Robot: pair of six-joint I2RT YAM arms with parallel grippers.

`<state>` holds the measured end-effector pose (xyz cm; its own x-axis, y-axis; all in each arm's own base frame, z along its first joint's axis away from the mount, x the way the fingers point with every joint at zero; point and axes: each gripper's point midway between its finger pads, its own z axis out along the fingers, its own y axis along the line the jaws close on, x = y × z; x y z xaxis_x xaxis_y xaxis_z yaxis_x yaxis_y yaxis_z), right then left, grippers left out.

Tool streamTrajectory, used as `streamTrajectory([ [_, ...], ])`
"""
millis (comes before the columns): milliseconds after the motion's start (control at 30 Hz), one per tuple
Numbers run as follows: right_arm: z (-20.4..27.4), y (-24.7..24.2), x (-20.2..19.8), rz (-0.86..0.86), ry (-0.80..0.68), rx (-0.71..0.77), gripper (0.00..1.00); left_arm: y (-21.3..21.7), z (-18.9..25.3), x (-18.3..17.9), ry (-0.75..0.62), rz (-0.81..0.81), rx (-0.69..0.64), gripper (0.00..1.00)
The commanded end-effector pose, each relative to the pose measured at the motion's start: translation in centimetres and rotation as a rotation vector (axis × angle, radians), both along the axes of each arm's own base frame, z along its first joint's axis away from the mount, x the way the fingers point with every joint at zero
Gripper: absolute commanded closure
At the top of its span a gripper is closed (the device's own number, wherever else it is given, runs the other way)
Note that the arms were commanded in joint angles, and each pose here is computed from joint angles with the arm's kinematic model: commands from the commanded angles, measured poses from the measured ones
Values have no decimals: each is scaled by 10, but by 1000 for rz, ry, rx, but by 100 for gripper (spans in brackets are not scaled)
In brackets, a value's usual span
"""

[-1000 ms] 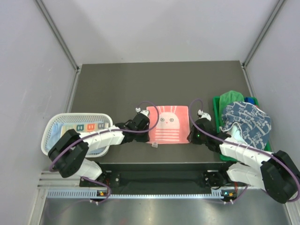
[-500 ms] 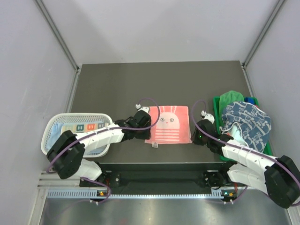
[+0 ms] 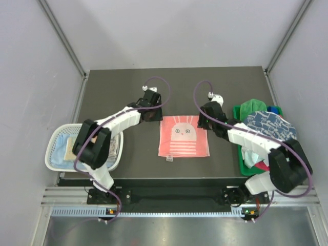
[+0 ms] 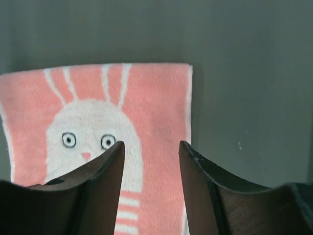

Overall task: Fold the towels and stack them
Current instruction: Fold the towel

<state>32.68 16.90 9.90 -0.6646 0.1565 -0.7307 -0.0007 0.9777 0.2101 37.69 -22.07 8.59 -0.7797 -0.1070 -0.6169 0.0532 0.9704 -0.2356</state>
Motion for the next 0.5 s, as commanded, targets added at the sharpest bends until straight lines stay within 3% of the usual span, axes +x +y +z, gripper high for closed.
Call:
streamTrajectory([
  [0, 3, 0, 35, -5, -45, -92, 52, -9, -8, 18, 31, -74, 7, 53],
  [233, -37, -10, 60, -23, 29, -164, 49, -4, -39, 22, 58, -75, 55, 48],
  [467, -62, -19, 75, -10, 64, -83, 51, 4, -51, 37, 57, -15, 103, 51],
])
